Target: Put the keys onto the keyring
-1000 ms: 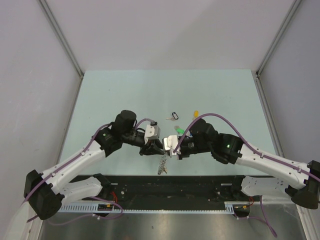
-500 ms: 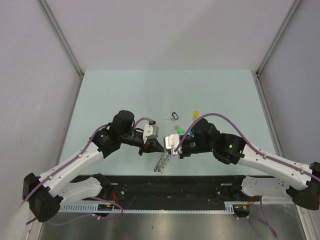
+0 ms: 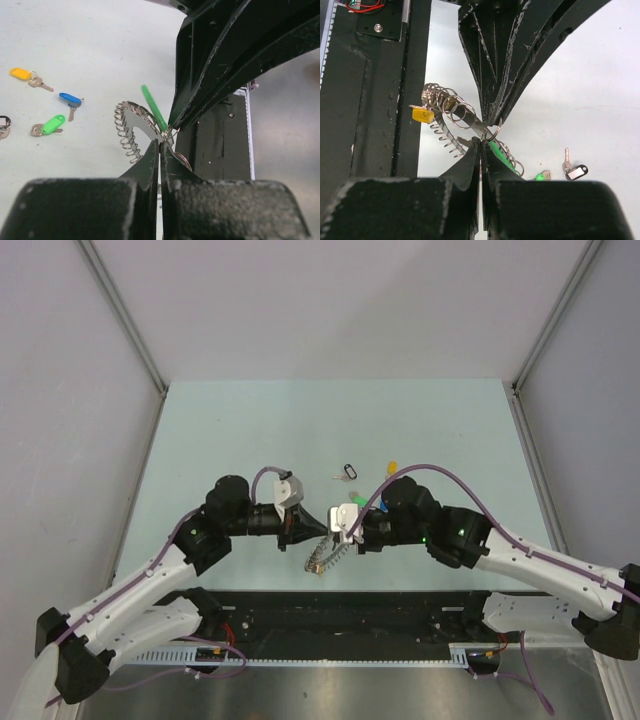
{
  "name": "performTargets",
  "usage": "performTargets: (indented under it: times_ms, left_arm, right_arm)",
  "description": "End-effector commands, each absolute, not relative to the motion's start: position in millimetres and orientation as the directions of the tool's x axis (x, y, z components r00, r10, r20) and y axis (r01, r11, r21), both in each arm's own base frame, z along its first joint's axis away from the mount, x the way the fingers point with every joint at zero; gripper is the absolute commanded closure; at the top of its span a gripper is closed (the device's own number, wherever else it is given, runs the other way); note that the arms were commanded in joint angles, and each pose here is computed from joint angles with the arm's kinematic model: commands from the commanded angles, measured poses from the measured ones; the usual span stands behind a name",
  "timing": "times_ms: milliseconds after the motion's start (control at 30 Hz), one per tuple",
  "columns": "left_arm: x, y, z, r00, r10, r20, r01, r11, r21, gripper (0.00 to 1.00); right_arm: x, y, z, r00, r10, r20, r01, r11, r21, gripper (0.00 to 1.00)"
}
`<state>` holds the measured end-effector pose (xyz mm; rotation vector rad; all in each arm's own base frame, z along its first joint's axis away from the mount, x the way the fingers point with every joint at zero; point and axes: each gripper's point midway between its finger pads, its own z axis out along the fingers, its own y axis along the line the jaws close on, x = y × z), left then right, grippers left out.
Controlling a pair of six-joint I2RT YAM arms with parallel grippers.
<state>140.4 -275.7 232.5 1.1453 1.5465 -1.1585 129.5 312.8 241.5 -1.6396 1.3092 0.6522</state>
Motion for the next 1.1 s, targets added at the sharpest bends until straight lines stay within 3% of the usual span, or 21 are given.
performTargets:
  times_ms: [0,100,200,233,333,500,733,800,900,1067]
  left_arm:
    - [158.8,-276.0,271.1,-0.148,0.016,-0.989,0.96,0.242,-0.14,1.0]
    - [165.9,-271.6,264.3,-0.156,0.013,-0.988,0.944,0.297,-0.145,0.99]
    - [174.6,-264.5,255.6,-0.17,0.013,-0.985,0.917,0.369,-0.153,0.78]
    - [178.3,-261.0,256.0,-0.168,0.005,-0.986,0.905,0.398,-0.152,0.63]
    - [182.4,-253.3,251.8,-0.175,0.004,-0.985,0.88,0.449,-0.155,0.47]
    - [196.3,-227.7,256.1,-0.16,-0.003,-0.987,0.797,0.589,-0.131,0.37]
    - [213.2,-183.2,257.7,-0.153,-0.003,-0.988,0.626,0.774,-0.1,0.06]
    - [220.5,-164.0,261.5,-0.14,-0.023,-0.99,0.537,0.838,-0.096,0.0]
    - [222.1,-148.3,259.3,-0.151,-0.023,-0.988,0.472,0.877,-0.093,0.0]
    - [225.1,-125.5,252.7,-0.152,-0.023,-0.988,0.371,0.925,-0.079,0.0]
  right_arm:
    - [131.6,318.4,249.9,0.278,-0.437,-0.855,-0.95,0.006,-0.312,1.0]
    - [136.6,320.7,250.0,0.268,-0.434,-0.86,-0.95,0.028,-0.31,1.0]
    - [140.7,323.0,247.1,0.253,-0.442,-0.861,-0.952,0.045,-0.303,1.0]
    - [142.0,323.5,246.5,0.247,-0.445,-0.861,-0.953,0.05,-0.299,1.0]
    - [146.9,323.2,247.3,0.224,-0.446,-0.866,-0.953,0.086,-0.291,1.0]
    - [162.5,318.7,251.5,0.174,-0.438,-0.882,-0.949,0.164,-0.268,1.0]
    - [220.8,275.0,250.9,-0.016,-0.448,-0.894,-0.876,0.437,-0.203,1.0]
    - [254.9,245.0,252.2,-0.113,-0.421,-0.9,-0.78,0.599,-0.183,1.0]
    - [305.5,188.3,255.9,-0.233,-0.331,-0.914,-0.55,0.821,-0.157,1.0]
    - [364.3,89.5,268.5,-0.283,-0.129,-0.95,-0.142,0.986,-0.092,1.0]
